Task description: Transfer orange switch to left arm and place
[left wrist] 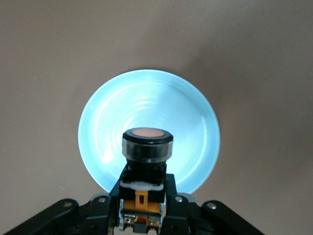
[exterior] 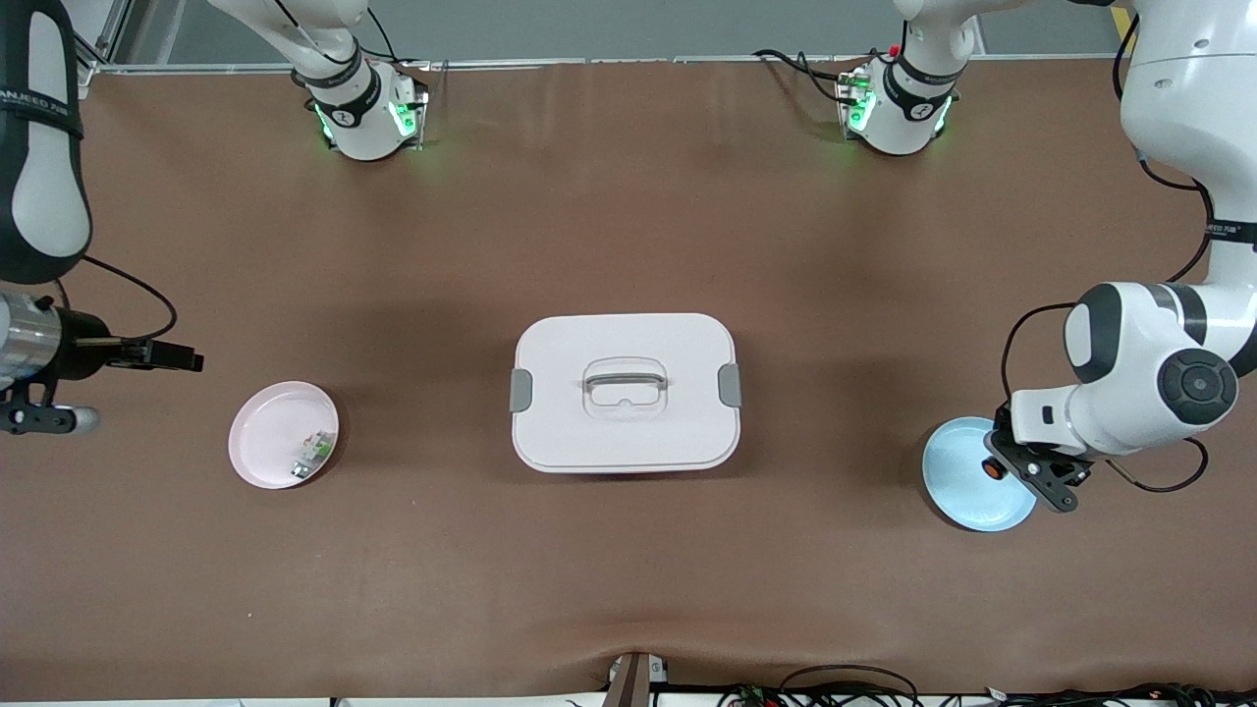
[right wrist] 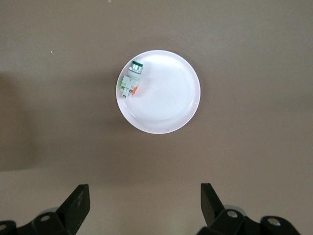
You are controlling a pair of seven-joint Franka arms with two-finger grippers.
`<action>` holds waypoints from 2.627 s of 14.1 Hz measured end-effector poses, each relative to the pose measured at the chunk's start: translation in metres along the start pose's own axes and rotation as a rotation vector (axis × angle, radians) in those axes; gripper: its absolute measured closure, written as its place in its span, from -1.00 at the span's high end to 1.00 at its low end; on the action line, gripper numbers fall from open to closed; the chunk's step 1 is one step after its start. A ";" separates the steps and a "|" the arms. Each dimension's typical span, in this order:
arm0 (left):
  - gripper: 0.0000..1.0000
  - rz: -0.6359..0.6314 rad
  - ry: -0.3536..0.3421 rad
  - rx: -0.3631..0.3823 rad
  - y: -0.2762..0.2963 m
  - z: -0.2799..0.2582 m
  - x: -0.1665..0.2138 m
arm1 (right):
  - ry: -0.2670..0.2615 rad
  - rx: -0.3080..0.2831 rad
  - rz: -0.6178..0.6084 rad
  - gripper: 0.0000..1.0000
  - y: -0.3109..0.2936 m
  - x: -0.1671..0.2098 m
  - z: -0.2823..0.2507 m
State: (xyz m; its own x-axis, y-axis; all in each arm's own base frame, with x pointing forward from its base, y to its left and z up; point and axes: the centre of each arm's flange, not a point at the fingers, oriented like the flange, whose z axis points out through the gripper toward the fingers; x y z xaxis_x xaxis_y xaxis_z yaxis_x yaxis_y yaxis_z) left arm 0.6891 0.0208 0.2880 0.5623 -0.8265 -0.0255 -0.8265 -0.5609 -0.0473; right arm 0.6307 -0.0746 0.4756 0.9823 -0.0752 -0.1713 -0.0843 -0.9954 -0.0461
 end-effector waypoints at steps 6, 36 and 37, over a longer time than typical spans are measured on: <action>-0.30 0.215 0.029 0.013 -0.009 0.034 -0.007 | 0.106 -0.035 -0.012 1.00 -0.006 -0.021 -0.056; 1.00 0.383 0.064 0.069 -0.021 0.018 0.001 | 0.198 -0.068 -0.023 1.00 -0.024 -0.111 -0.121; 1.00 0.342 0.069 0.050 -0.022 0.000 -0.001 | 0.198 -0.068 -0.023 1.00 -0.024 -0.111 -0.121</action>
State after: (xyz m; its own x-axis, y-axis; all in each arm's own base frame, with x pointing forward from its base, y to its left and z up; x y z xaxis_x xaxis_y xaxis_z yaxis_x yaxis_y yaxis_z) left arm 0.7064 0.0336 0.2887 0.2490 -0.9683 0.0187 -0.9635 -0.2496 -0.0970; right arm 0.5434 -0.0497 0.6145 0.9981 -0.0555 0.0260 -0.0561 -0.9982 0.0204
